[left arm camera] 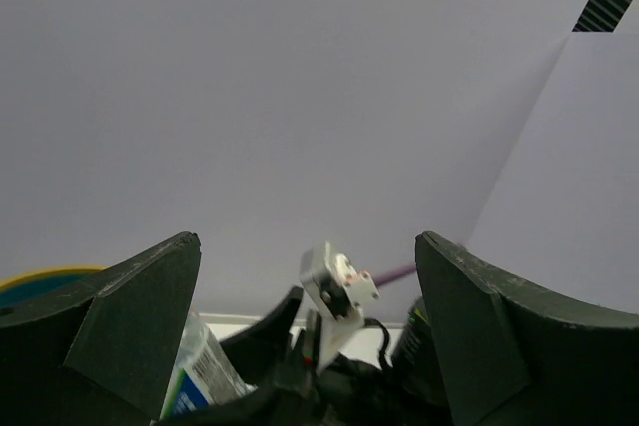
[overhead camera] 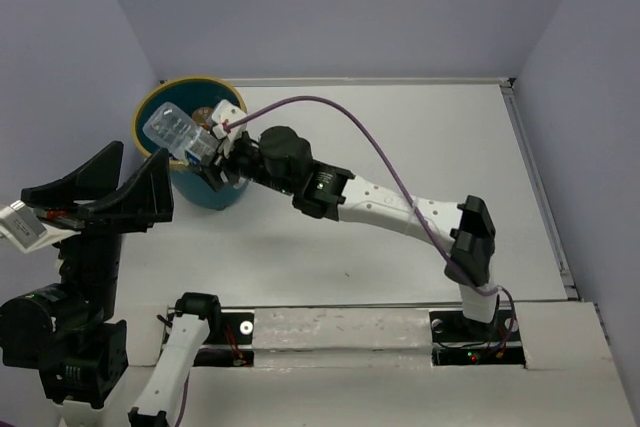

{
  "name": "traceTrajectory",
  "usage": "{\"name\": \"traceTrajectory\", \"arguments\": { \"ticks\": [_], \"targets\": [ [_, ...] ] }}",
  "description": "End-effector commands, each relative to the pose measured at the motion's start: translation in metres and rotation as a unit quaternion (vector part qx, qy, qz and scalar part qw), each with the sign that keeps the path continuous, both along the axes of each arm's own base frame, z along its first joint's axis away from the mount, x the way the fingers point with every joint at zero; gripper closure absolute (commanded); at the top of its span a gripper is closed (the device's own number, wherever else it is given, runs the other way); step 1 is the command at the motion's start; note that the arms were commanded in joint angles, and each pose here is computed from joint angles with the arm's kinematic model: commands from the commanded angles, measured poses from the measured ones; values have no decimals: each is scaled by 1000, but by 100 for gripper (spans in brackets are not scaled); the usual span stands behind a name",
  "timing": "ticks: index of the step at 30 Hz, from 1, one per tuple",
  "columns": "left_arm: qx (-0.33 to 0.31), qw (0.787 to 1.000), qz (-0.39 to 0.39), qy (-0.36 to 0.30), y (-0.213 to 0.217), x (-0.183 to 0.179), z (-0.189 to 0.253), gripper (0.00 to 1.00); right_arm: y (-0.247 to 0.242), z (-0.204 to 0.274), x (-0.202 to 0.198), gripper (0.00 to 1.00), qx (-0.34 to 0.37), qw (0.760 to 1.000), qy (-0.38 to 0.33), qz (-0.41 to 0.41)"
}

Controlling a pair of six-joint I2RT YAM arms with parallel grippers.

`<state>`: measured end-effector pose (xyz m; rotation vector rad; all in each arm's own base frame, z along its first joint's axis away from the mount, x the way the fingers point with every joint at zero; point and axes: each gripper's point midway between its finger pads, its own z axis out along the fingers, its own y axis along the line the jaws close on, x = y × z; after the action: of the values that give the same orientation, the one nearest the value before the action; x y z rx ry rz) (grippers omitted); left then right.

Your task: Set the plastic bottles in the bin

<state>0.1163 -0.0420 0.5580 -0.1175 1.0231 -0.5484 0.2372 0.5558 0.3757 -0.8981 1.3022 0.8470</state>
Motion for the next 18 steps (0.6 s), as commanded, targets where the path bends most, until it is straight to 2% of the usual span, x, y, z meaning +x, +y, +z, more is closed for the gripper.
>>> {"name": "traceTrajectory", "arguments": {
  "ticks": [1, 3, 5, 6, 8, 9, 11, 15, 18],
  "targets": [
    [-4, 999, -31, -15, -7, -12, 0, 1, 10, 54, 63, 45, 112, 992, -40, -49],
    [-7, 999, -45, -4, -12, -7, -12, 1, 6, 86, 78, 45, 174, 981, -66, -61],
    [-7, 998, -55, 7, -16, -2, -23, 1, 17, 80, 93, 46, 189, 977, -72, -65],
    [-7, 998, -57, 6, -16, -2, -23, 1, 8, 101, 96, 46, 208, 972, -82, -69],
    [-6, 998, -61, 16, -18, 3, -33, 1, 19, 110, 101, 46, 230, 965, -101, -68],
    [-5, 998, -63, 20, -19, 6, -38, 1, 30, 89, 114, 46, 221, 967, -101, -71],
    [-5, 997, -67, 24, -20, 9, -42, 1, 32, 103, 112, 46, 247, 960, -113, -64],
    [-2, 997, -66, 37, -22, 17, -54, 1, 36, 84, 130, 45, 264, 957, -101, -68],
    [-2, 997, -63, 40, -21, 19, -57, 1, 41, 68, 132, 35, 260, 959, -92, -63]
  ]
}}
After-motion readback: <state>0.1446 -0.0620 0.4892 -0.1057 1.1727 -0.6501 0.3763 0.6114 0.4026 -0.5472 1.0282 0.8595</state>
